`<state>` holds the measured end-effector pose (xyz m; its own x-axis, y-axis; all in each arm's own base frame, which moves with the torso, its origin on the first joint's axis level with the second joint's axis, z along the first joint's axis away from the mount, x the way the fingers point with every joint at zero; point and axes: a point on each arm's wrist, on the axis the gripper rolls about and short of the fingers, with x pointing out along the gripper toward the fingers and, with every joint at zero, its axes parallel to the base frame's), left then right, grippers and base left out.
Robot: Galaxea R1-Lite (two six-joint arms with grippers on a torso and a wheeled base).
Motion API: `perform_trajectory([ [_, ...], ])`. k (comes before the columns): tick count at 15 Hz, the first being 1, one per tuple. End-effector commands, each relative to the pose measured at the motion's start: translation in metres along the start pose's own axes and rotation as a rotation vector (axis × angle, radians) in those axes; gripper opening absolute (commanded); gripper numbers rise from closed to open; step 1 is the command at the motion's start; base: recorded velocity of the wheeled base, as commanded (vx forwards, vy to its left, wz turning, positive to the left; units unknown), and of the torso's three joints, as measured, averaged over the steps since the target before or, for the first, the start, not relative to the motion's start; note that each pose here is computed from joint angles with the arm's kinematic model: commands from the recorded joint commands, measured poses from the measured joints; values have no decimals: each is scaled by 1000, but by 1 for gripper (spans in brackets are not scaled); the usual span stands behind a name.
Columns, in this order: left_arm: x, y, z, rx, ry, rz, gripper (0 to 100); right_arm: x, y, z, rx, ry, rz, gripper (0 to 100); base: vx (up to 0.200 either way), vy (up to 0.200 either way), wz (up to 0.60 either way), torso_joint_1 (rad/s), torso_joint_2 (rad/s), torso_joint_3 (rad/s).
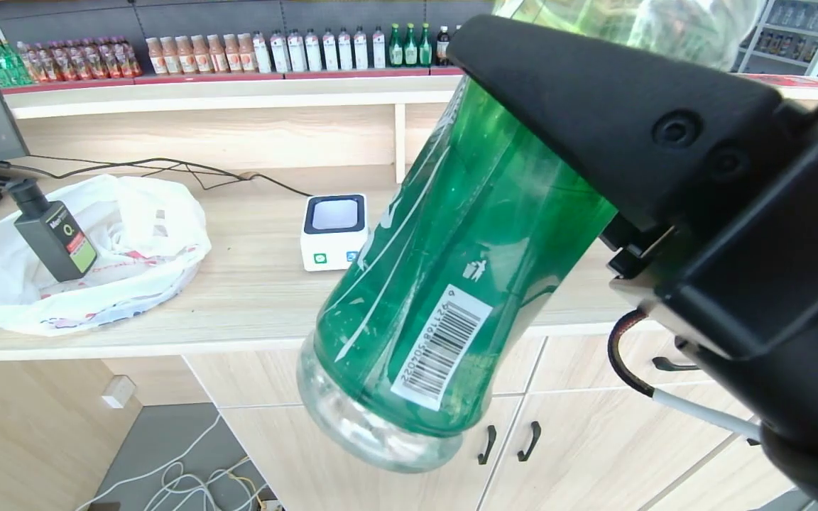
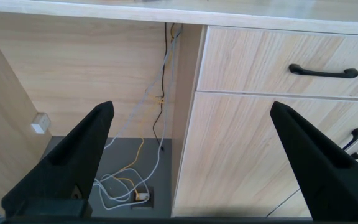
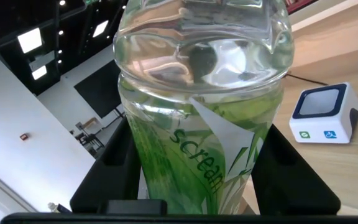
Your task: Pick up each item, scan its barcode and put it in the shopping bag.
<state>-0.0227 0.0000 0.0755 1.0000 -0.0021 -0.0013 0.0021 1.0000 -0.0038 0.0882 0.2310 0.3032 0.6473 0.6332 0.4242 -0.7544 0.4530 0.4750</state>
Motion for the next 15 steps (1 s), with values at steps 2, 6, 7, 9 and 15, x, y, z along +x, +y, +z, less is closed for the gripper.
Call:
perform_trajectory([
  [2, 0, 0, 0, -1, 0, -1, 100, 0, -1, -4, -4, 10, -5, 0, 0, 0, 0, 0, 0, 0],
  [6, 0, 0, 0, -1, 0, 1, 100, -1, -14, -8, -31, 22, -44, 0, 0, 0, 0, 0, 0, 0],
  [7, 0, 0, 0, -1, 0, -1, 100, 1, -21, -8, -44, 17, -68, 0, 0, 0, 0, 0, 0, 0],
  [9, 0, 0, 0, -1, 0, 1, 100, 5, -38, -10, -77, 16, -121, 0, 0, 0, 0, 0, 0, 0],
  [15, 0, 0, 0, -1, 0, 1, 100, 16, -75, -17, -195, 27, -244, 0, 0, 0, 0, 0, 0, 0],
])
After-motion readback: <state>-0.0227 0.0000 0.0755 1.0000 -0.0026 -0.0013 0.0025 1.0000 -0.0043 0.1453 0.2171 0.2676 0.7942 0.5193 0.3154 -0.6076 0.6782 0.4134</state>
